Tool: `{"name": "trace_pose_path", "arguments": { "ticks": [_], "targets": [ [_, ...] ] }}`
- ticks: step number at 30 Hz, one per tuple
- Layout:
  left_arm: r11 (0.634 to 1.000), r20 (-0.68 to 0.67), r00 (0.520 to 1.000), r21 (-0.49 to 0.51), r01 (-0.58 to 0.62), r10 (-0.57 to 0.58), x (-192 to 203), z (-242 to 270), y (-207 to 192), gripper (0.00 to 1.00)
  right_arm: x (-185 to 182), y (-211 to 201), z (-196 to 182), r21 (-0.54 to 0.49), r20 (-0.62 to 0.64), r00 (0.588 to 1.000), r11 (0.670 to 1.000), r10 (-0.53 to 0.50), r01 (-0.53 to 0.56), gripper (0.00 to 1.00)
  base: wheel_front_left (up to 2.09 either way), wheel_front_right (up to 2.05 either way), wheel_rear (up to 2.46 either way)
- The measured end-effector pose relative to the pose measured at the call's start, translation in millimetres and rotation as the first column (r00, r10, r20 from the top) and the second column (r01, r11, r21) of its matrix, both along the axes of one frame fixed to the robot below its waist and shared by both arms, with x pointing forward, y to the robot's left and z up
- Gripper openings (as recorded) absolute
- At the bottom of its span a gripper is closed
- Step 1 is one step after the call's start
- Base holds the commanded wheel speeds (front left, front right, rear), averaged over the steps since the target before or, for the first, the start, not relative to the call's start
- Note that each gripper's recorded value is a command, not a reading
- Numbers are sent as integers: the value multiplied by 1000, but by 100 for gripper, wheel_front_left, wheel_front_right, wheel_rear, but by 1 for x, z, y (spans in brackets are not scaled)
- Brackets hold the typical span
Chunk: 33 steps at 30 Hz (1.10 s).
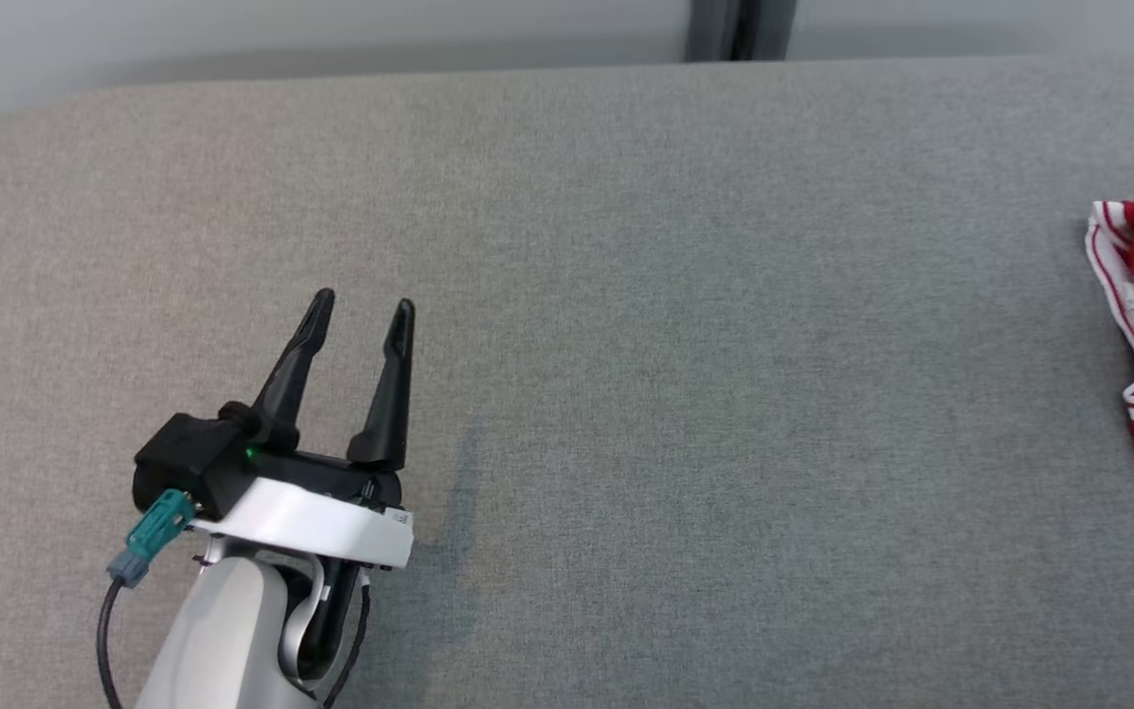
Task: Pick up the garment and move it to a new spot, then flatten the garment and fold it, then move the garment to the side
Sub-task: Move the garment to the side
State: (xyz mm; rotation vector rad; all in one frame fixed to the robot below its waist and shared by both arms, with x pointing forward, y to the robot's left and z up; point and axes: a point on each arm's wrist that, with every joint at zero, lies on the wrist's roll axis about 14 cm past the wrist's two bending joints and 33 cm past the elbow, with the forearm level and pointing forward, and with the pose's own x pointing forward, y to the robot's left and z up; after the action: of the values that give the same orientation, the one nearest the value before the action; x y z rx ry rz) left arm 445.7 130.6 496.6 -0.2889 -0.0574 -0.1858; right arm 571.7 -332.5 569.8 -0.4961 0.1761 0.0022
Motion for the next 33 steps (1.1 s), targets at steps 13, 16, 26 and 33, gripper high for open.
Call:
{"name": "trace_pose_path", "arguments": {
  "ticks": [13,16,26,33],
  "targets": [
    [996,134,988,-40,-74,78,-33,53,22,100,-72,109,82,309,491,861,897,135,-317,100,0,0,0],
    [995,141,986,-41,-87,92,-41,56,26,100,-94,129,83,334,536,833,872,137,-359,100,0,0,0],
    [992,111,986,-16,-127,128,-67,44,38,100,-148,164,35,381,497,858,856,129,-349,100,0,0,0],
    [988,71,985,-8,-155,155,-76,32,42,100,-164,176,-1,417,415,902,855,124,-309,100,0,0,0]
  ]
}}
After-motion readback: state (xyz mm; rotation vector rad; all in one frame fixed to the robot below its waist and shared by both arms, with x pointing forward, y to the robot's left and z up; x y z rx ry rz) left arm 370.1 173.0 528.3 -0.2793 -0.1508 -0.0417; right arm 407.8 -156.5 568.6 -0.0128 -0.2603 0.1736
